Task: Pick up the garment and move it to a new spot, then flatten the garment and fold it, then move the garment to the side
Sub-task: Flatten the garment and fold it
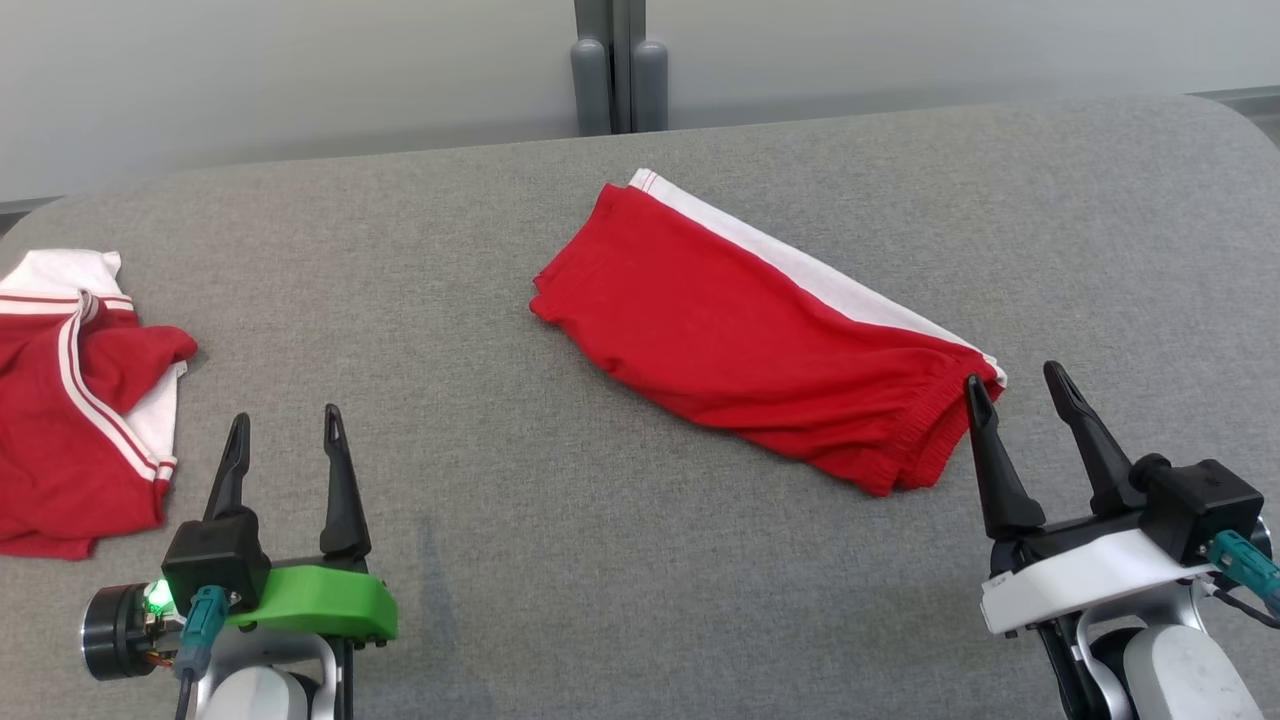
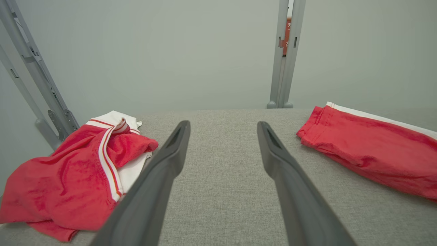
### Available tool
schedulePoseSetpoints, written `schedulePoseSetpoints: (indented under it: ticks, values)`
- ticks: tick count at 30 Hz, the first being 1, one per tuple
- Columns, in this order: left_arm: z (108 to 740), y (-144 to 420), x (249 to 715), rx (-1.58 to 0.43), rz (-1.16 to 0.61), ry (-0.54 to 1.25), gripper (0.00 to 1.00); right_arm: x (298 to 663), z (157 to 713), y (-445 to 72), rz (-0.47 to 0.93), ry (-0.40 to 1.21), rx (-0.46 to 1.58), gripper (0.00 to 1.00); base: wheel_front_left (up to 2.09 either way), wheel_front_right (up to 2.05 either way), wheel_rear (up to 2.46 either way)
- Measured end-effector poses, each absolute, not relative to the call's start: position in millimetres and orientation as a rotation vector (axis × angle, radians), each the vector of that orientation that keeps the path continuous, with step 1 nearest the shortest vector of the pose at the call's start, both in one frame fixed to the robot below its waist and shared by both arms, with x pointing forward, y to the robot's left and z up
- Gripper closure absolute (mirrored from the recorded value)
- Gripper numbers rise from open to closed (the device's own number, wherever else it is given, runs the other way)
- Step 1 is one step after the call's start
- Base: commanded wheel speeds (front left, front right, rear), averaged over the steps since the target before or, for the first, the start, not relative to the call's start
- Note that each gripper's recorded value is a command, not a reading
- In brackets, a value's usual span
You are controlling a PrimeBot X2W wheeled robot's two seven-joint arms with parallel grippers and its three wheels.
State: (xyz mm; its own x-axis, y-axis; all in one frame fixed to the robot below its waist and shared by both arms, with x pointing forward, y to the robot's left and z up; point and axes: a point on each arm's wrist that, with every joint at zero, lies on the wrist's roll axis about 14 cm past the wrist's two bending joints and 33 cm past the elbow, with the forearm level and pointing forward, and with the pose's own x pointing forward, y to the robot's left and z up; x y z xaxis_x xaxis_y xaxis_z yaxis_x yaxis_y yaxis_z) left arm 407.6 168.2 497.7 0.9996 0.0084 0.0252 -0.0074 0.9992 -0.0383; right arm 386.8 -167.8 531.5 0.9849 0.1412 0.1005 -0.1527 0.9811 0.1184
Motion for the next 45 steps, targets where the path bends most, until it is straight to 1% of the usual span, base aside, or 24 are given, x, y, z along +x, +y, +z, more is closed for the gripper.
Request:
schedulePoseSetpoints:
  ticks: [16, 20, 24, 27, 30, 34, 36, 39, 45]
  values:
    - [496, 164, 410, -0.032, -0.019, -0.011, 0.0, 389, 531, -168, 0.14, -0.089, 0.135, 0.0, 0.0, 0.0, 0.0]
    - [509, 143, 429, -0.027, -0.11, -0.037, 0.0, 392, 527, -169, 0.138, -0.08, 0.135, 0.0, 0.0, 0.0, 0.0]
    - [526, 107, 462, -0.008, -0.252, -0.05, 0.0, 402, 526, -167, 0.145, -0.079, 0.134, 0.0, 0.0, 0.0, 0.0]
    - [523, 83, 488, 0.001, -0.333, -0.004, 0.0, 410, 521, -165, 0.149, -0.071, 0.135, 0.0, 0.0, 0.0, 0.0]
    - [506, 58, 509, 0.009, -0.416, 0.081, 0.0, 417, 515, -165, 0.148, -0.061, 0.14, 0.0, 0.0, 0.0, 0.0]
    - [464, 34, 528, 0.046, -0.498, 0.258, 0.0, 424, 504, -168, 0.132, -0.044, 0.148, 0.0, 0.0, 0.0, 0.0]
    - [435, 28, 532, 0.053, -0.515, 0.374, 0.0, 424, 498, -175, 0.112, -0.037, 0.148, 0.0, 0.0, 0.0, 0.0]
    - [406, 23, 536, 0.065, -0.529, 0.474, 0.0, 421, 490, -182, 0.085, -0.02, 0.153, 0.0, 0.0, 0.0, 0.0]
    - [372, 15, 544, 0.101, -0.544, 0.59, 0.0, 414, 477, -201, 0.022, 0.01, 0.14, 0.0, 0.0, 0.0, 0.0]
